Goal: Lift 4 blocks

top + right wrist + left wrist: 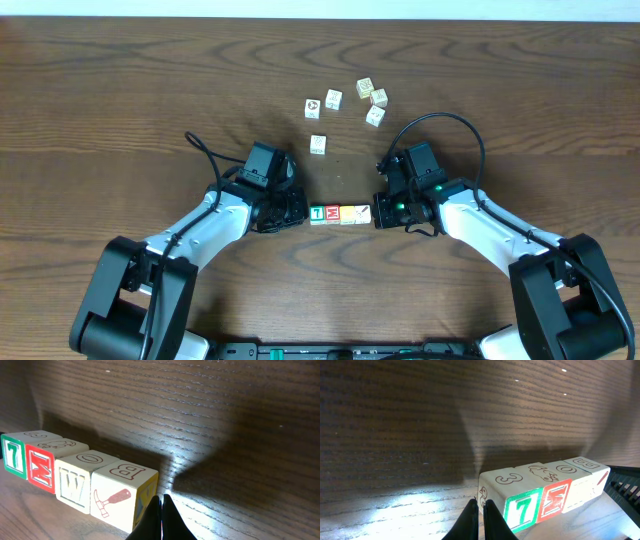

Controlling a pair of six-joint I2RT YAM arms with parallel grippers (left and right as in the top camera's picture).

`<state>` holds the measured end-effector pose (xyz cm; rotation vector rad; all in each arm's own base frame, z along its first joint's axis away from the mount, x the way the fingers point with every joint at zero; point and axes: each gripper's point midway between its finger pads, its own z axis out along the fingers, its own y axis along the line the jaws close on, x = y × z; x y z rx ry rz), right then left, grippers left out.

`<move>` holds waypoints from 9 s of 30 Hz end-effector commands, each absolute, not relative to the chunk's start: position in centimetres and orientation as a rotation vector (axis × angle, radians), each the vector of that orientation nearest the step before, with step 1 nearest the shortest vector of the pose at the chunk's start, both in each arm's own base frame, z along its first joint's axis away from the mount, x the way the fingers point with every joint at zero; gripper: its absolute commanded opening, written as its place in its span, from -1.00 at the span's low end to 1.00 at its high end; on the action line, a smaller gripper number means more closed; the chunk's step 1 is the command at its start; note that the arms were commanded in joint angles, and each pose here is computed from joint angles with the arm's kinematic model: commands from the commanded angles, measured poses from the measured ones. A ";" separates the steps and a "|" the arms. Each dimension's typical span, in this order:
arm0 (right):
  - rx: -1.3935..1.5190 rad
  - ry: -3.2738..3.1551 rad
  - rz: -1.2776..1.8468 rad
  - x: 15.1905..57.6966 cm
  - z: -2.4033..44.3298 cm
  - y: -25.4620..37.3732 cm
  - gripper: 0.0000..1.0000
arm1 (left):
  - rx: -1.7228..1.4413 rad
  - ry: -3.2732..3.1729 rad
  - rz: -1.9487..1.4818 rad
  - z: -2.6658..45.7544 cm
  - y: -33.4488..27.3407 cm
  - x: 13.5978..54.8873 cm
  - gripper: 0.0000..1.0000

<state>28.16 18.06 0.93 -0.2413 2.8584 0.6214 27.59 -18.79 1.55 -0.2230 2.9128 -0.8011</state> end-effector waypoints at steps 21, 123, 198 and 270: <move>-0.234 2.846 0.724 28.4 1.9 19.1 -0.98 | -0.171 2.893 -0.821 1.8 -19.2 28.2 -0.85; -0.307 2.855 0.790 26.4 2.0 22.6 -0.97 | -0.070 2.873 -0.895 1.8 -20.9 28.1 -0.86; -0.264 2.803 0.844 27.0 4.1 24.2 -0.98 | 0.070 2.885 -0.978 2.2 -22.9 26.4 -0.86; -0.266 2.769 0.872 28.0 7.0 25.4 -0.97 | 0.093 2.790 -1.089 5.2 -24.0 26.9 -0.85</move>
